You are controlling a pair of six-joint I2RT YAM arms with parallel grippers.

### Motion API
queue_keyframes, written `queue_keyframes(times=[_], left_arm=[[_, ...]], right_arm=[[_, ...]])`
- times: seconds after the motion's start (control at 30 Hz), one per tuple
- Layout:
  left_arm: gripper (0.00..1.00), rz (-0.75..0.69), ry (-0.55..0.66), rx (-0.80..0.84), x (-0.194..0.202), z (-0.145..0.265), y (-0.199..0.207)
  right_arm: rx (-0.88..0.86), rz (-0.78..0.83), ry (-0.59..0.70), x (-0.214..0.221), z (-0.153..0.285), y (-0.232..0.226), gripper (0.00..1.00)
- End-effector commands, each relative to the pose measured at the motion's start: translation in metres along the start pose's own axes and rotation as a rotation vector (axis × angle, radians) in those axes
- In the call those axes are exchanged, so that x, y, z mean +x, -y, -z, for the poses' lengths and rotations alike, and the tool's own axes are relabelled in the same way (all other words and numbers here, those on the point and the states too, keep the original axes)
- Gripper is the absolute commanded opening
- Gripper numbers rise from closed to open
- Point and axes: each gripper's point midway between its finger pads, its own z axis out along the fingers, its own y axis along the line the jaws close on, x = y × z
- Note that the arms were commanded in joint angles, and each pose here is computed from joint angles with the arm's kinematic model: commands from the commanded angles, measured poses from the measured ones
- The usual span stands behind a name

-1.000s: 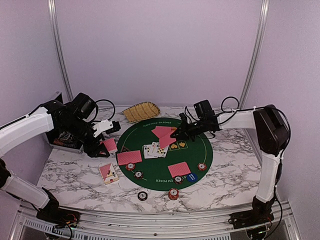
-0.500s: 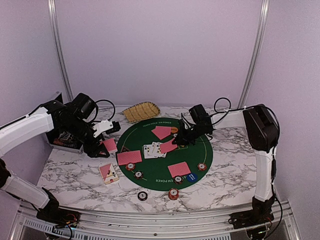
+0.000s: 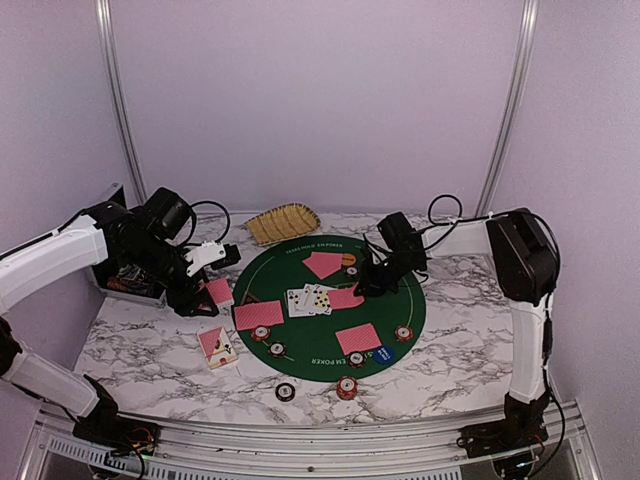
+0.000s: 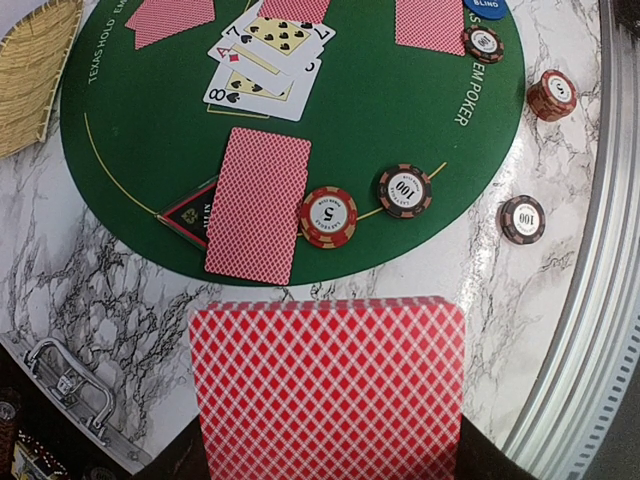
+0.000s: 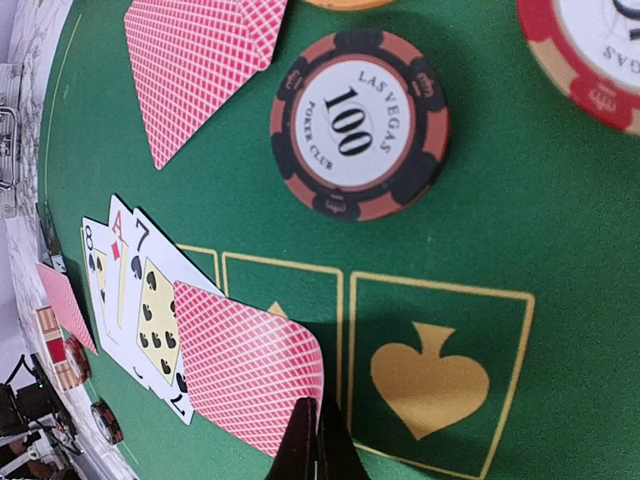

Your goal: Distribute texas hold em gaming equipment

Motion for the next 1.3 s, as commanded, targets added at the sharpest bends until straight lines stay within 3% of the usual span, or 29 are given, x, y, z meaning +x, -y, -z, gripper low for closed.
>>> queue_keyframes(times=[0.0,0.13,0.27,0.87,1.17,1.27], left_arm=[[0.00,0.008,0.027,0.013,-0.005,0.004,0.002],[0.00,0.009,0.033,0.013,-0.007,0.005,0.002],[0.00,0.008,0.030,0.013,-0.006,0.005,0.002],[0.00,0.004,0.042,0.016,-0.004,0.008,0.006],[0.00,0.008,0.044,0.027,-0.005,0.007,0.007],[0.00,0.007,0.049,0.028,-0.007,0.007,0.007]], right_arm=[[0.081,-0.004,0.002,0.006,0.006,0.017,0.00],[0.107,0.008,0.003,0.007,0.006,0.021,0.01],[0.134,0.022,0.008,0.005,0.006,0.024,0.09],[0.208,0.085,0.063,-0.009,0.026,0.005,0.66],[0.161,0.110,0.141,-0.029,0.059,-0.028,0.75],[0.060,0.123,0.186,-0.034,0.074,-0.060,0.79]])
